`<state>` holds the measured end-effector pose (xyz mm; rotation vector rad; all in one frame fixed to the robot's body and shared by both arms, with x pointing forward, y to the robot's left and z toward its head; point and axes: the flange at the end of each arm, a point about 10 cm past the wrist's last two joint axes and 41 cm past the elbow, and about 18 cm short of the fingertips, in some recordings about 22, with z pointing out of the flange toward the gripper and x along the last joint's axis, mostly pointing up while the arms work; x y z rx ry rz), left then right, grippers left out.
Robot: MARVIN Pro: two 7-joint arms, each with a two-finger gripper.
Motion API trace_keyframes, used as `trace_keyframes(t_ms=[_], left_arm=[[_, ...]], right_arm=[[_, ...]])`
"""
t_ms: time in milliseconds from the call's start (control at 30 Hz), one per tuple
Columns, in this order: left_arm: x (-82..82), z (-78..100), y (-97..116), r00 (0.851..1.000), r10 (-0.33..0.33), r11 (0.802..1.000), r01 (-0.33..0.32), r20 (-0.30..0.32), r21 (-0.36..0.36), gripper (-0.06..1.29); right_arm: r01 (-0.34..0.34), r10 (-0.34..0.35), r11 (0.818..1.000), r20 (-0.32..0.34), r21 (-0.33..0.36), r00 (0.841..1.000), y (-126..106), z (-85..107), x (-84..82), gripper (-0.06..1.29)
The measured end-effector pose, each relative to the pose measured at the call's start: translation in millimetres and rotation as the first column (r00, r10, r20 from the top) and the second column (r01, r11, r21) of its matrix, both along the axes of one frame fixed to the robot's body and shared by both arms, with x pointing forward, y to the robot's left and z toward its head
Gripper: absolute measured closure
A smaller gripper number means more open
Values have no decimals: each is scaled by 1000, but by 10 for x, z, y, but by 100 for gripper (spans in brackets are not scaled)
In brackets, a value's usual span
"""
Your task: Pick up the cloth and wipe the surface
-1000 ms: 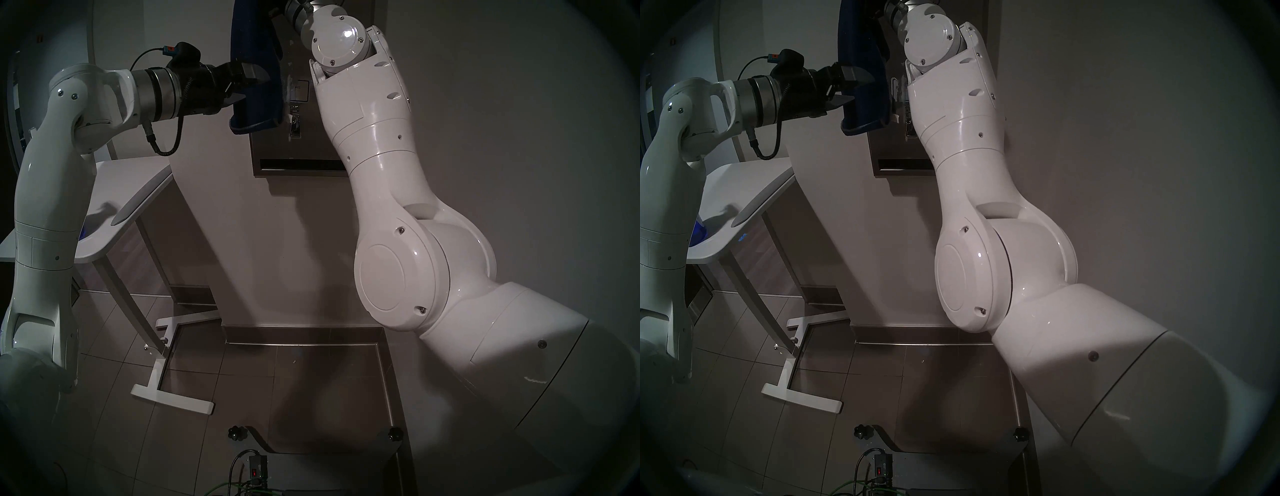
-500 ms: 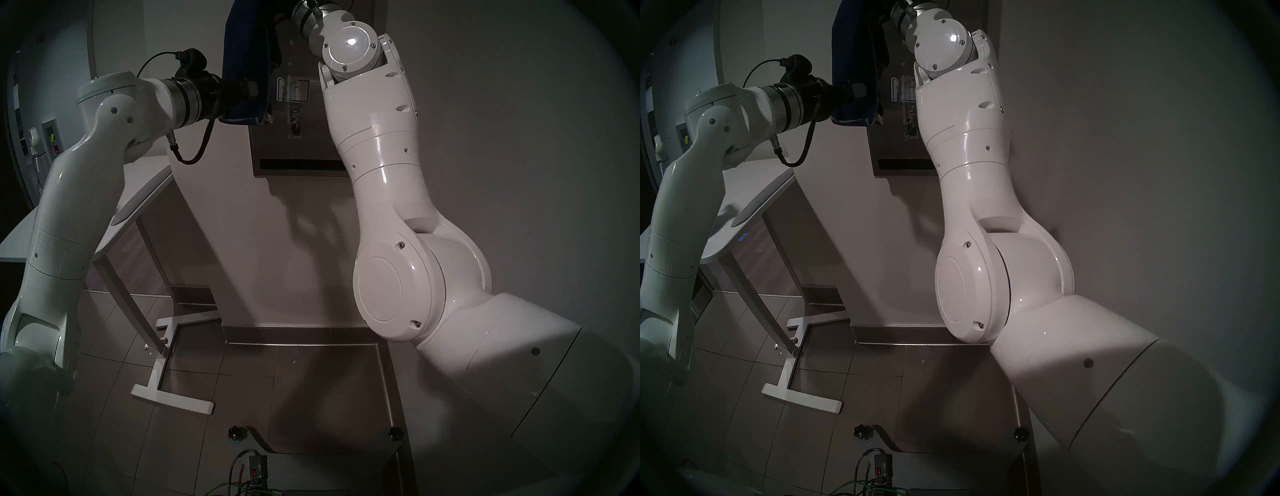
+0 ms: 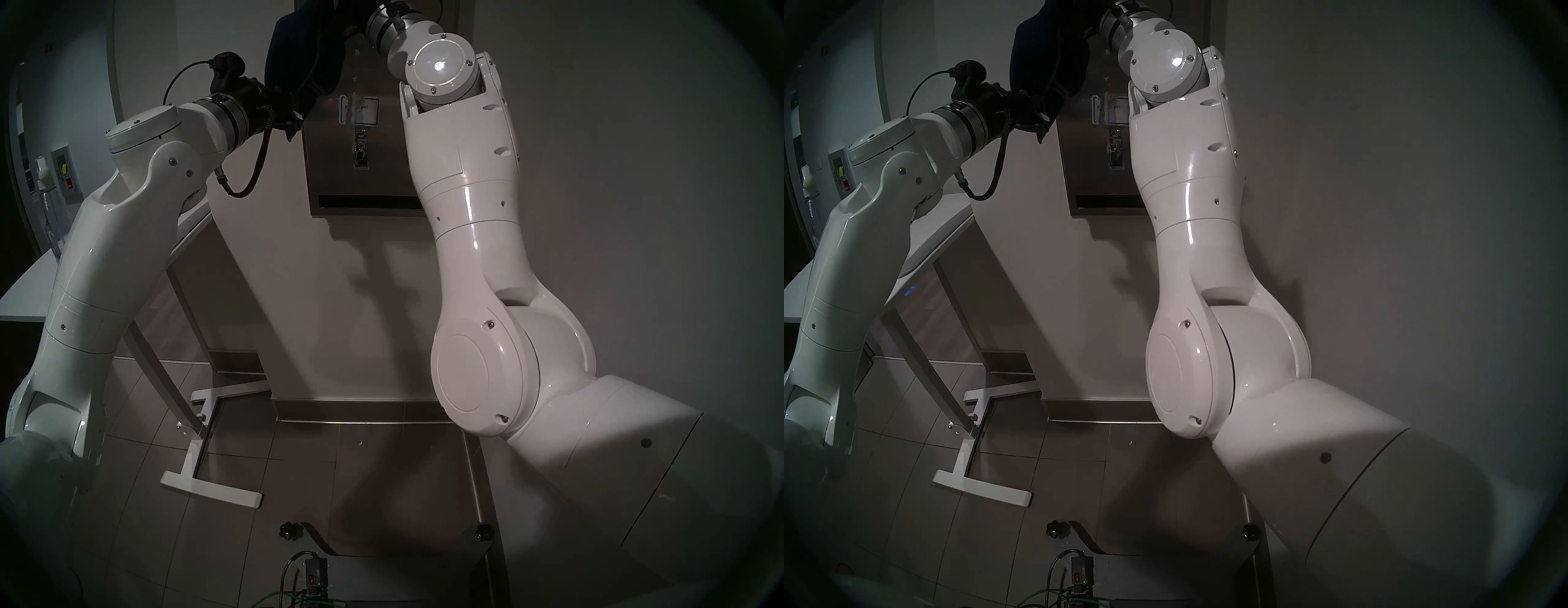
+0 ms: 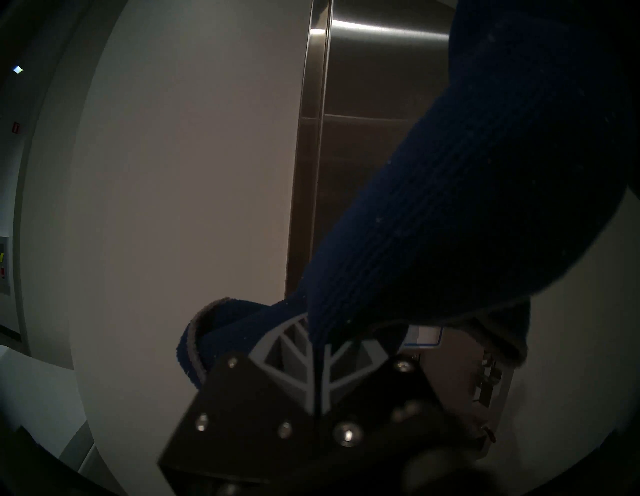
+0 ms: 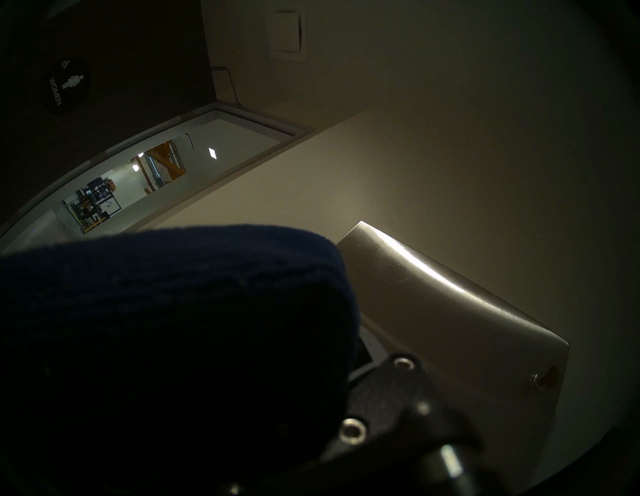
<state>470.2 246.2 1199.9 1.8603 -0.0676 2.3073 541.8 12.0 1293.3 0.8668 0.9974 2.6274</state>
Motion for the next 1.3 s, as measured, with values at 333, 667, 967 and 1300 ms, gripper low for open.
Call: trace_keyframes(t_ms=[333, 667, 967, 1300], left_arm=[[73, 182, 206, 998, 45, 997, -42, 45, -62, 125], [102, 342, 379, 994, 86, 994, -81, 72, -71, 125], [119, 474, 506, 988, 122, 992, -118, 94, -45, 125], [259, 510, 738, 979, 195, 981, -196, 53, 7, 125]], right_arm=[[-14, 11, 999, -78, -47, 997, 14, -299, -41, 126], [-40, 16, 989, -168, -140, 986, -138, -662, -95, 126], [-55, -6, 972, -261, -227, 965, -501, -1002, -148, 111], [-69, -26, 959, -328, -275, 944, -815, -1196, -269, 1]])
